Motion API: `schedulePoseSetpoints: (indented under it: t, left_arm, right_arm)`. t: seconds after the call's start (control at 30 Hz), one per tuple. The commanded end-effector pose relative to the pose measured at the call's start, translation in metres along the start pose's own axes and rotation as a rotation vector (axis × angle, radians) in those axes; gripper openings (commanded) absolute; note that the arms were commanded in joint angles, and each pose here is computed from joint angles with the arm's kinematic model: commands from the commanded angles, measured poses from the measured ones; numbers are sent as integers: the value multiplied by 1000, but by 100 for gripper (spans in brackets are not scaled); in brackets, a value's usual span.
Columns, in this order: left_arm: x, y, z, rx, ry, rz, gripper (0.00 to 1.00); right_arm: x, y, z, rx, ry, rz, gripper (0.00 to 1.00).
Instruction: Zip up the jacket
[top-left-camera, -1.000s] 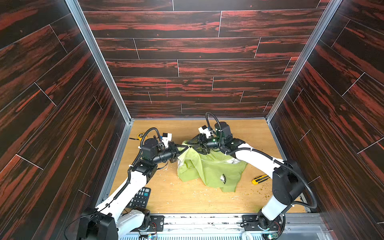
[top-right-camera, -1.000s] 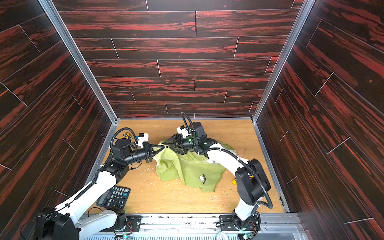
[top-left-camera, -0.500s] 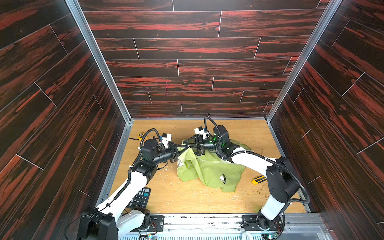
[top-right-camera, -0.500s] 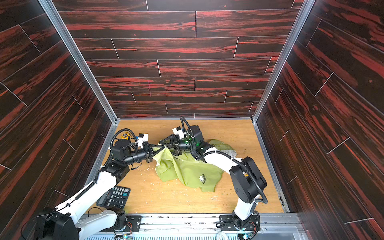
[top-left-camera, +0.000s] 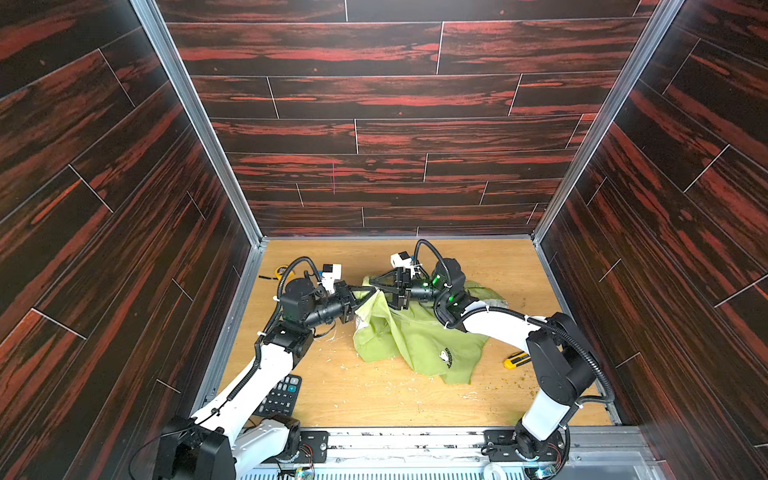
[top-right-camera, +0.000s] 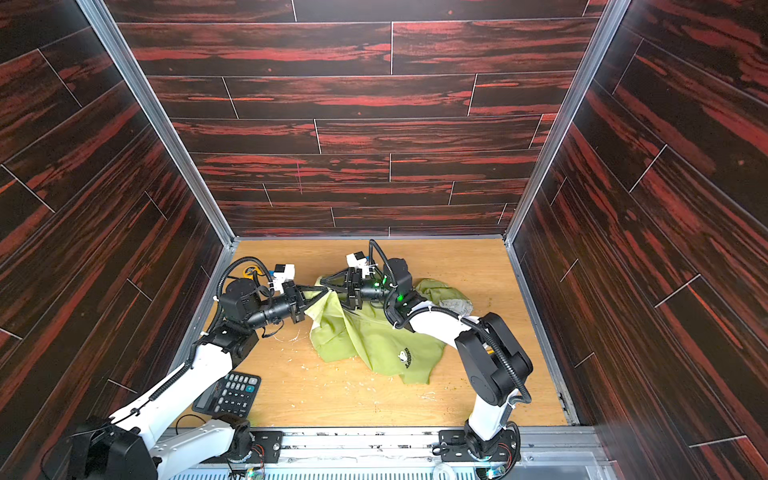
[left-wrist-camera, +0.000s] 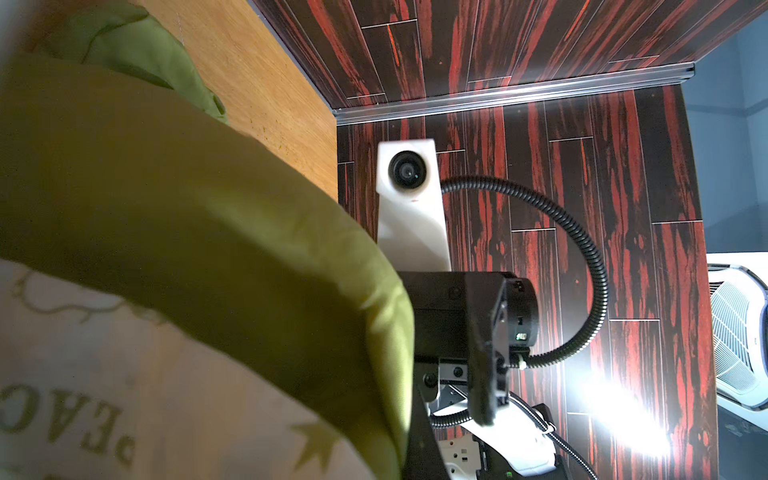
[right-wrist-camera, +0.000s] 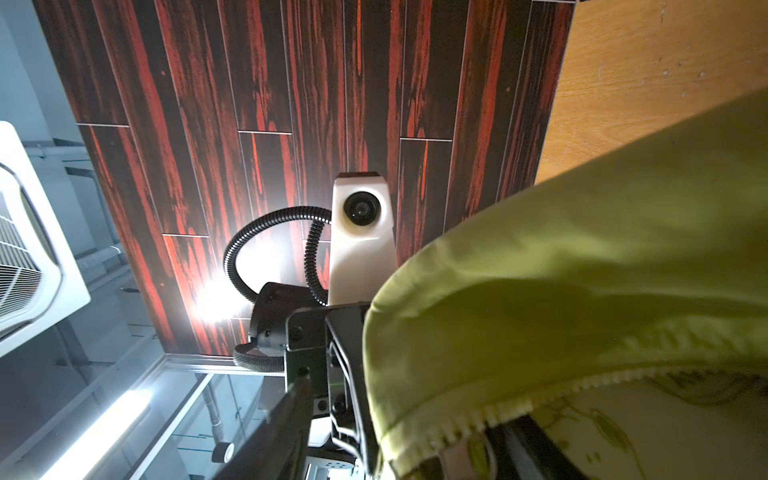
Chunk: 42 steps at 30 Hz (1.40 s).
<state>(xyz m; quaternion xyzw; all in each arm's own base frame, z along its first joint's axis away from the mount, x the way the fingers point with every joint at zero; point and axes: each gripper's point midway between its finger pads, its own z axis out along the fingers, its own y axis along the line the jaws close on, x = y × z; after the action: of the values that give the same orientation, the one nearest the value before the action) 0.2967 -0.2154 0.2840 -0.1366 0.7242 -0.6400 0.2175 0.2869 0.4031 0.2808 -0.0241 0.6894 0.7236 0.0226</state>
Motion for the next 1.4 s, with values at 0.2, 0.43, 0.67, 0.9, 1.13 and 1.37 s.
schedulePoseSetpoints:
  t: [0.2, 0.43, 0.67, 0.9, 1.13, 1.37]
  left_arm:
    - [2, -9, -7, 33, -25, 19, 0]
    - [3, -5, -10, 26, -36, 14, 0]
    - [5, -3, -13, 23, -44, 12, 0]
    - [5, -6, -15, 28, -49, 16, 0]
    - [4, -11, -14, 40, -52, 19, 0]
    - [4, -13, -15, 44, -56, 22, 0]
  right_arm:
    - [3, 40, -20, -92, -43, -74, 51]
    - [4, 48, -24, -105, -50, -85, 42]
    - [6, 46, -24, -98, -48, -76, 33]
    - [8, 34, -23, -62, -40, -55, 29]
    - [15, 23, -17, -29, -15, -43, 28]
    - [13, 23, -16, -8, -20, -44, 20]
